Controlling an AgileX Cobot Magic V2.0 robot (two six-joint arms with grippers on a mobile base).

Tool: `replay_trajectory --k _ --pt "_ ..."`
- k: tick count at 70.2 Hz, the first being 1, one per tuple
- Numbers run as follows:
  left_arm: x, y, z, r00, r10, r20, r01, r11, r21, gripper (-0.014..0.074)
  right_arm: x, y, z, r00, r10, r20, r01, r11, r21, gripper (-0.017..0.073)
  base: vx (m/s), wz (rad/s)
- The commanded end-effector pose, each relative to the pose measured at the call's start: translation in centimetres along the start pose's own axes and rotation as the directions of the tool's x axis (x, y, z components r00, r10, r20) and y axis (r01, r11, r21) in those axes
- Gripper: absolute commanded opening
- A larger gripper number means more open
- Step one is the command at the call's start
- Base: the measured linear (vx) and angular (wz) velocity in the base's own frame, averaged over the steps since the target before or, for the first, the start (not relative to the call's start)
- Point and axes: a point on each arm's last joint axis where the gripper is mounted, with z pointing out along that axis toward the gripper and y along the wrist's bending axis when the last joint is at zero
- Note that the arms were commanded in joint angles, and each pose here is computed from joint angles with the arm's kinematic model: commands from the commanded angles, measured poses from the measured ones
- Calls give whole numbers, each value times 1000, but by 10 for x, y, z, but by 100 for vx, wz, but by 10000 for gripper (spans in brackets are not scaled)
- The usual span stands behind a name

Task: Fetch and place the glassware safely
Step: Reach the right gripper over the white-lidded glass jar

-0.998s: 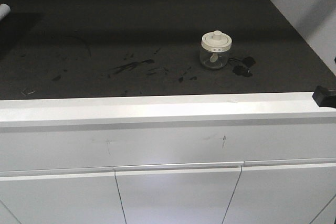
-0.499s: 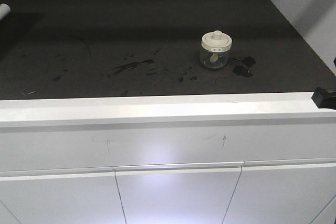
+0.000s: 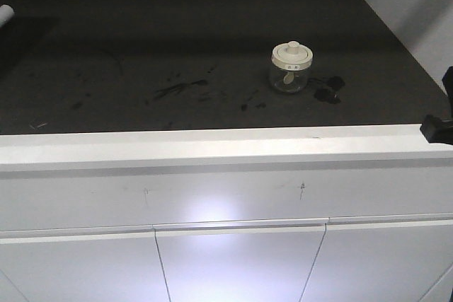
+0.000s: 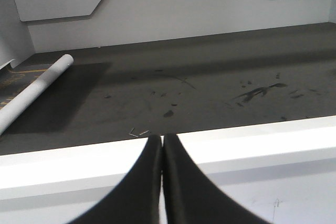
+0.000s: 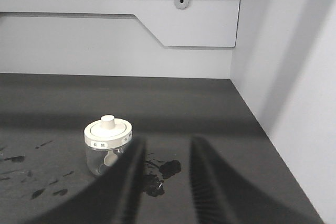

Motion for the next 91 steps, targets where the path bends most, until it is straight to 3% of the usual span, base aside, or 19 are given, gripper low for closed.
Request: replay_trajectory --k 1,11,28,46,62,72,91 --pt "-16 0 -1 996 -12 89 11 1000 9 -7 -19 0 8 994 -11 105 12 1000 -12 386 0 0" --pt "-16 0 -1 996 -12 89 11 1000 9 -7 -23 -2 29 995 -8 98 10 1000 -16 510 0 0" --pt "-16 0 -1 996 -12 89 11 1000 9 -7 -18 -4 79 998 -11 68 14 999 -42 519 0 0" --pt "-16 0 -1 996 -12 89 11 1000 9 -7 -7 1 141 997 15 78 -3 988 -155 519 0 0" --pt "-16 0 -1 996 -12 89 11 1000 9 -7 -8 9 200 992 33 118 4 954 -300 519 0 0" --pt "-16 0 -1 996 -12 89 11 1000 9 -7 -6 21 236 991 23 131 25 936 -352 519 0 0" --pt "-16 0 -1 996 -12 89 11 1000 9 -7 10 52 289 997 -18 80 45 934 -355 519 0 0"
